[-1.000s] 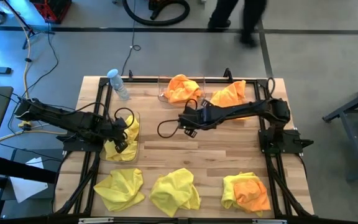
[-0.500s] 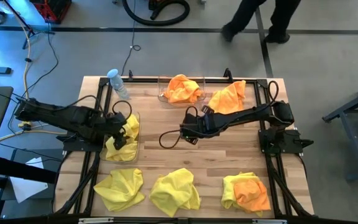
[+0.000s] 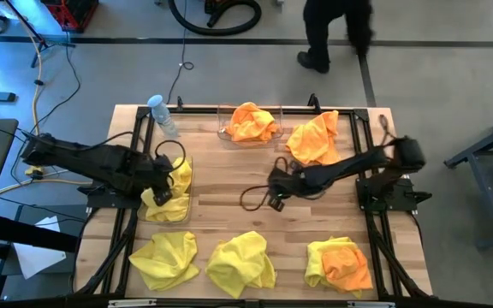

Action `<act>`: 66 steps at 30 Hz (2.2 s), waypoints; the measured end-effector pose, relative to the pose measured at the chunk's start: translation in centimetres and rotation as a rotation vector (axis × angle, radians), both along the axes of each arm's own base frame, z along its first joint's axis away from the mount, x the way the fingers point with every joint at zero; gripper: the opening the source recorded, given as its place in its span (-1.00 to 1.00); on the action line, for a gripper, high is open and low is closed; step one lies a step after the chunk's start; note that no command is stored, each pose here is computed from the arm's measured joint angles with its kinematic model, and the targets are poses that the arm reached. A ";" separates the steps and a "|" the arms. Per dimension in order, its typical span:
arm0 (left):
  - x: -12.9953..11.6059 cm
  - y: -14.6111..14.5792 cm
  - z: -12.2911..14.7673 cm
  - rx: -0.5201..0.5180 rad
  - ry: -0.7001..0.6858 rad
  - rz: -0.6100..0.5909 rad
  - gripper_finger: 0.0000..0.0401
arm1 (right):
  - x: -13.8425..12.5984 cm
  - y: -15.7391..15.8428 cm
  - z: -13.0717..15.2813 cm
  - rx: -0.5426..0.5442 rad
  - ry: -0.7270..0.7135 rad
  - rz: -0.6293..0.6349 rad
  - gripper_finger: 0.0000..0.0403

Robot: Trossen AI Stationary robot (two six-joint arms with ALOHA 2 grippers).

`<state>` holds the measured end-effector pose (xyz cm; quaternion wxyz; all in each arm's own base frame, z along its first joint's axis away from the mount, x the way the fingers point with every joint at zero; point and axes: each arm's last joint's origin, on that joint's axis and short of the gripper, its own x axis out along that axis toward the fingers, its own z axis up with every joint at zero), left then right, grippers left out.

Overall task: Sort microfiber towel by color & place in baskets
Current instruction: Put the yellow microfiber towel into the bottom transparent bin

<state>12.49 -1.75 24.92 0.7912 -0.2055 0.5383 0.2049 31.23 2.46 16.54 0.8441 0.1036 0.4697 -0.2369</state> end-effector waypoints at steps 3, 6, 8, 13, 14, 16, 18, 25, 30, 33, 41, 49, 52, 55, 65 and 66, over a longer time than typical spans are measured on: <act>0.8 -0.2 -0.4 -0.012 0.077 -0.051 -0.17 | -2.2 -0.5 0.5 0.014 -0.145 -0.017 -1.00; 1.1 -0.2 0.0 0.021 0.125 -0.030 -0.17 | -4.1 -1.1 1.6 -0.002 -0.299 -0.030 -1.00; 1.5 -0.1 0.5 0.081 0.110 0.005 -0.17 | -5.5 -1.6 1.9 -0.028 -0.367 -0.042 -1.00; 2.5 -0.4 1.2 0.027 0.061 -0.018 -0.17 | -7.9 -2.3 2.0 -0.018 -0.484 -0.088 -1.00; 2.6 -0.6 1.2 -0.004 0.085 -0.045 -0.17 | -8.3 -2.3 1.8 -0.008 -0.487 -0.099 -1.00; 2.3 -0.6 1.3 -0.010 0.136 -0.038 -0.18 | -8.7 -2.3 1.5 0.002 -0.492 -0.109 -1.00; 1.9 -0.2 1.5 0.067 0.150 0.033 -0.18 | -8.9 -2.3 1.2 0.013 -0.492 -0.121 -1.00; 2.0 -0.2 1.7 0.061 0.112 0.048 -0.18 | -9.3 -2.0 0.5 0.048 -0.498 -0.148 -1.00; 2.1 -0.2 1.6 0.049 0.108 0.066 -0.18 | -9.2 -1.0 0.6 0.054 -0.507 -0.109 -1.00; 2.2 -0.3 1.6 0.033 0.087 0.102 -0.18 | -9.3 -0.6 0.6 0.054 -0.507 -0.094 -1.00; 2.7 -0.4 1.7 0.007 0.040 0.117 -0.07 | -9.3 -0.3 0.6 0.053 -0.501 -0.075 -1.00; 2.6 -0.3 1.7 0.029 0.050 0.121 0.38 | -9.3 -0.2 0.6 0.051 -0.500 -0.071 -1.00; 2.5 -0.4 1.7 -0.008 0.058 0.111 0.46 | -9.3 -0.2 0.6 0.052 -0.500 -0.071 -1.00; 2.5 -0.7 1.7 -0.086 0.079 0.071 0.47 | -9.3 -0.2 0.6 0.053 -0.500 -0.072 -1.00; 3.2 -1.6 3.8 -0.134 -0.085 0.073 0.48 | -9.3 -0.2 0.6 0.057 -0.501 -0.075 -1.00; 3.4 -1.8 3.8 -0.133 -0.109 0.039 0.48 | -9.3 -0.2 0.6 0.057 -0.501 -0.075 -1.00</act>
